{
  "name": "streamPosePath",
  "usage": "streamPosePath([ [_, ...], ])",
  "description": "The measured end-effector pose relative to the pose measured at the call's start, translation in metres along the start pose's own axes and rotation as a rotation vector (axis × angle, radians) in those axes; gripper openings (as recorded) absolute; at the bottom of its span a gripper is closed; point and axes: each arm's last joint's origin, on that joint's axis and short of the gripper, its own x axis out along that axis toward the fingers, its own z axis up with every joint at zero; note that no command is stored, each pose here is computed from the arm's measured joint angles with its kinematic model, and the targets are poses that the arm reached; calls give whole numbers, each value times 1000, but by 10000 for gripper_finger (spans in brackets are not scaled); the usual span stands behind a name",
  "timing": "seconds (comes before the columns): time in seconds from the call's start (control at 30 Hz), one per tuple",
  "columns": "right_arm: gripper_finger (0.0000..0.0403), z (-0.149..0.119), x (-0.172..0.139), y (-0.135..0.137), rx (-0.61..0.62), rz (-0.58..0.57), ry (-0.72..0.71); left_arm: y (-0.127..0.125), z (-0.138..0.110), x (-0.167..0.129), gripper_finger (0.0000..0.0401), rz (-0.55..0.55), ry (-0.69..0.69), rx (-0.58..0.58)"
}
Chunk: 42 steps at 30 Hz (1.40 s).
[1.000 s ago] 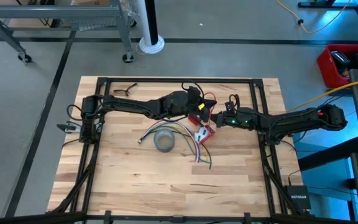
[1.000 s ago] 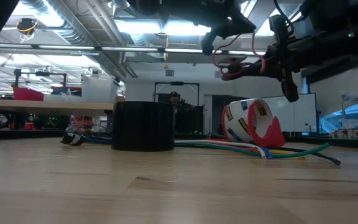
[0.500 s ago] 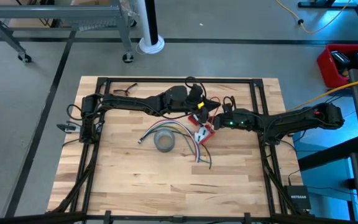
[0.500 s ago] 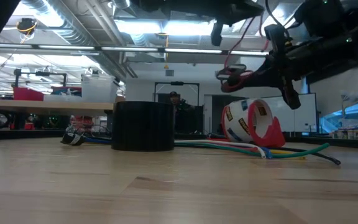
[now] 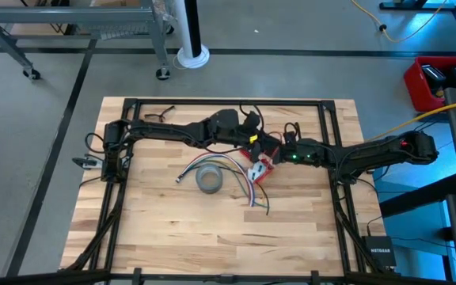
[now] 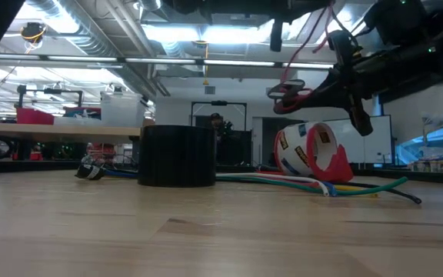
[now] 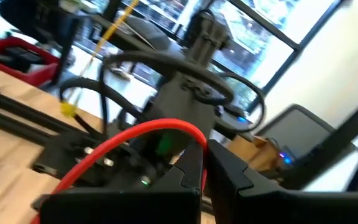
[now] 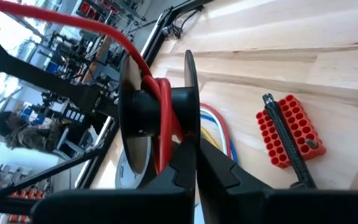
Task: Coil cords
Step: Coil the red wire on the black spool
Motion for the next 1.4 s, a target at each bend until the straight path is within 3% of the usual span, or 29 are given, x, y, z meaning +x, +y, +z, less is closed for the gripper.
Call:
streamPosePath([
  [0.27, 3, 1, 0, 0, 10, -5, -14, -11, -11, 2, 1, -84, 96, -6],
  [0.5, 3, 3, 0, 4, 23, 41, -44, -15, -24, 2, 1, -79, 198, -22],
  [0.9, 3, 5, -1, 9, 48, 96, -49, -19, -29, 1, 1, -186, 277, 57],
  [1.4, 3, 8, -2, 16, 87, 186, -52, -13, -48, -4, 1, -111, 479, -16],
])
